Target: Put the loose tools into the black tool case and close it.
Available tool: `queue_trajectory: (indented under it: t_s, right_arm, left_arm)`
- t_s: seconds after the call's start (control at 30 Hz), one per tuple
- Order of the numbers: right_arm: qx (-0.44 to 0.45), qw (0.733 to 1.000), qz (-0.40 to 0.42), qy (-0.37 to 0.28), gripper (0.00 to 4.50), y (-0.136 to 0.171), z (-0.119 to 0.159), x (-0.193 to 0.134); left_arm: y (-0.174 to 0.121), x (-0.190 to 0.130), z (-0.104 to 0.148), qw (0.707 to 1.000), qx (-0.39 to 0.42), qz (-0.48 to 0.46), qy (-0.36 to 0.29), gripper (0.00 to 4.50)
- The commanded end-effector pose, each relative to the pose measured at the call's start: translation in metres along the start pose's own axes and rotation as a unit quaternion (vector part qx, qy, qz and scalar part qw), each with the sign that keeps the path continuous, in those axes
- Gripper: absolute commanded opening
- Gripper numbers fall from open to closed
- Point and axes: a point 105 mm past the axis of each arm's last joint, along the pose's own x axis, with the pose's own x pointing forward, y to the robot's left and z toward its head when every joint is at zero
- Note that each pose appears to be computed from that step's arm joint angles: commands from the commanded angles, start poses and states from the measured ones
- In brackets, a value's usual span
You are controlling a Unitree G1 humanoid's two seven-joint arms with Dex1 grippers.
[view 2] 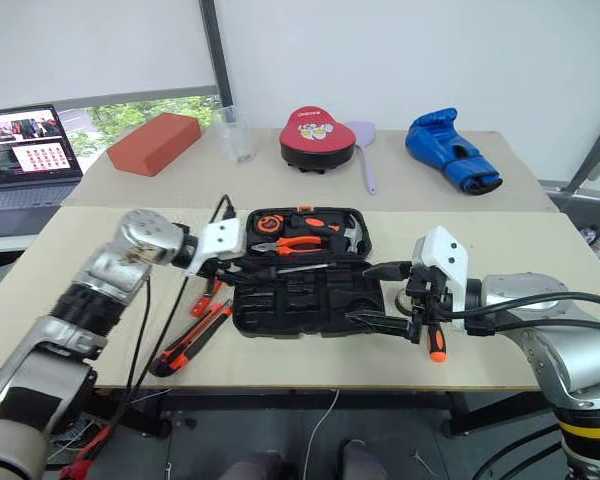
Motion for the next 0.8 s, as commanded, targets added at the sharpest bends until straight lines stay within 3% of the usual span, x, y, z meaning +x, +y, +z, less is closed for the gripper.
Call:
queue_trajectory:
  t_s: [0.03,0.23,0.43,0.5,0.57,0.63,0.77,0.8]
  right_arm:
    - [-0.020,1.000,-0.010,-0.011,4.50,0.001,0.012,-0.005]
    - [-0.017,1.000,-0.022,-0.015,4.50,0.001,0.012,-0.004]
    - [-0.014,0.999,-0.030,-0.017,4.50,0.000,0.012,-0.006]
    - [-0.013,0.999,-0.034,-0.017,4.50,-0.001,0.012,-0.006]
    - [-0.011,0.999,-0.035,-0.018,4.50,-0.001,0.012,-0.006]
    - [-0.011,0.999,-0.035,-0.018,4.50,0.000,0.012,-0.006]
    - [-0.010,0.999,-0.034,-0.019,4.50,0.000,0.011,-0.006]
    - [-0.009,0.999,-0.034,-0.019,4.50,0.000,0.011,-0.005]
  left_arm:
    - [0.014,0.001,0.009,0.999,0.028,0.019,0.013,0.82]
    - [0.030,0.014,0.015,0.999,0.030,0.040,0.013,0.82]
    - [0.027,0.021,0.022,0.999,0.030,0.017,-0.004,0.82]
    - [0.028,0.022,0.023,0.999,0.031,0.018,-0.005,1.80]
    - [0.028,0.022,0.024,0.999,0.033,0.018,-0.006,2.31]
    - [0.029,0.021,0.027,0.999,0.037,0.018,-0.010,3.15]
    - [0.034,0.018,0.039,0.998,0.039,0.033,-0.028,4.47]
    - [0.035,0.017,0.041,0.998,0.033,0.032,-0.035,4.47]
